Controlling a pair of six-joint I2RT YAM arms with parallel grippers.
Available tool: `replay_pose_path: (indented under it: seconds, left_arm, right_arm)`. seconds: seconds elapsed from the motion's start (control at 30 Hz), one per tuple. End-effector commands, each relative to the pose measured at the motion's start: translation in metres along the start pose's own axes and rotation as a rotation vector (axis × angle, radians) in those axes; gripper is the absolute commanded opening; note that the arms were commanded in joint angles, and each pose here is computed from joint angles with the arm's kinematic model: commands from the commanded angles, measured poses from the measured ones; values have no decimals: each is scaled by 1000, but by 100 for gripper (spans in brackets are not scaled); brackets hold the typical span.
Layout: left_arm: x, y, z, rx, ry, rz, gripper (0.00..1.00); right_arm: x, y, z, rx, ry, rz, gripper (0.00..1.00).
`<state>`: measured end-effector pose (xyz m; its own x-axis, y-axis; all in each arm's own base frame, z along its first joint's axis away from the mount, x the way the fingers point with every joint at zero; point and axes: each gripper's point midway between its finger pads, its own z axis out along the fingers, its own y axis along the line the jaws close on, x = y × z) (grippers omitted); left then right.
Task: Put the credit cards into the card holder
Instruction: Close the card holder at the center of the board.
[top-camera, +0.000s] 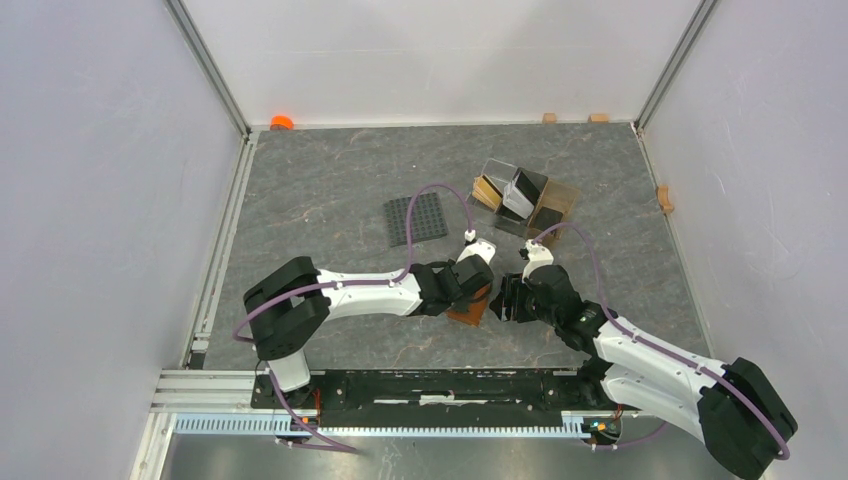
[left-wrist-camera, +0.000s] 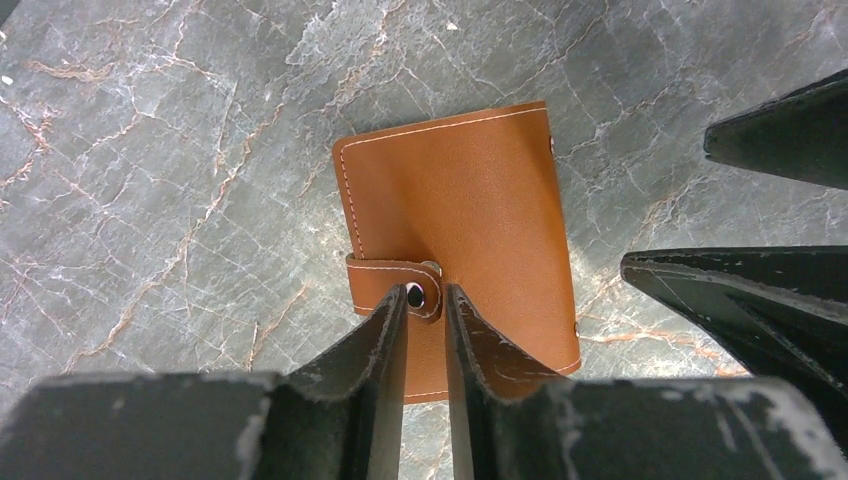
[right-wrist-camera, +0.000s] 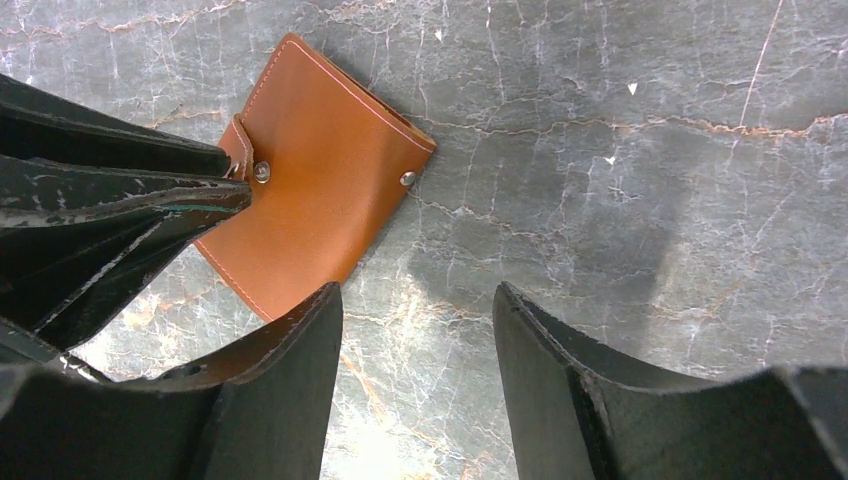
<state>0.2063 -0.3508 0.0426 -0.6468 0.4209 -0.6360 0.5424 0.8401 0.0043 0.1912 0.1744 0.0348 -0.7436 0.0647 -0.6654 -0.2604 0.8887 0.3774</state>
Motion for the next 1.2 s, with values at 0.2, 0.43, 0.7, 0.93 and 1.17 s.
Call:
replay_pose_path:
  seconds: [0.2,0.43,0.7,0.93,1.17]
  left_arm:
    - [-12,-5,-10,23,-34,-53,27]
    - [-9,-3,-9,9,-22,-51,17]
    - [-16,-4,-17,23,-40,-73,6]
    - [-18,-5,-17,32,-47,-88,2]
    - [-8,-4,-9,26,-11,-22,28]
  right_arm:
    - [-8,7,1,-31,-31,1,62]
    - [-8,8,1,-35,-31,3,61]
    - [-8,8,0,-37,-35,3,61]
    - [-8,9,1,-40,-34,1,61]
    - [-5,7,2,-34,-23,1,61]
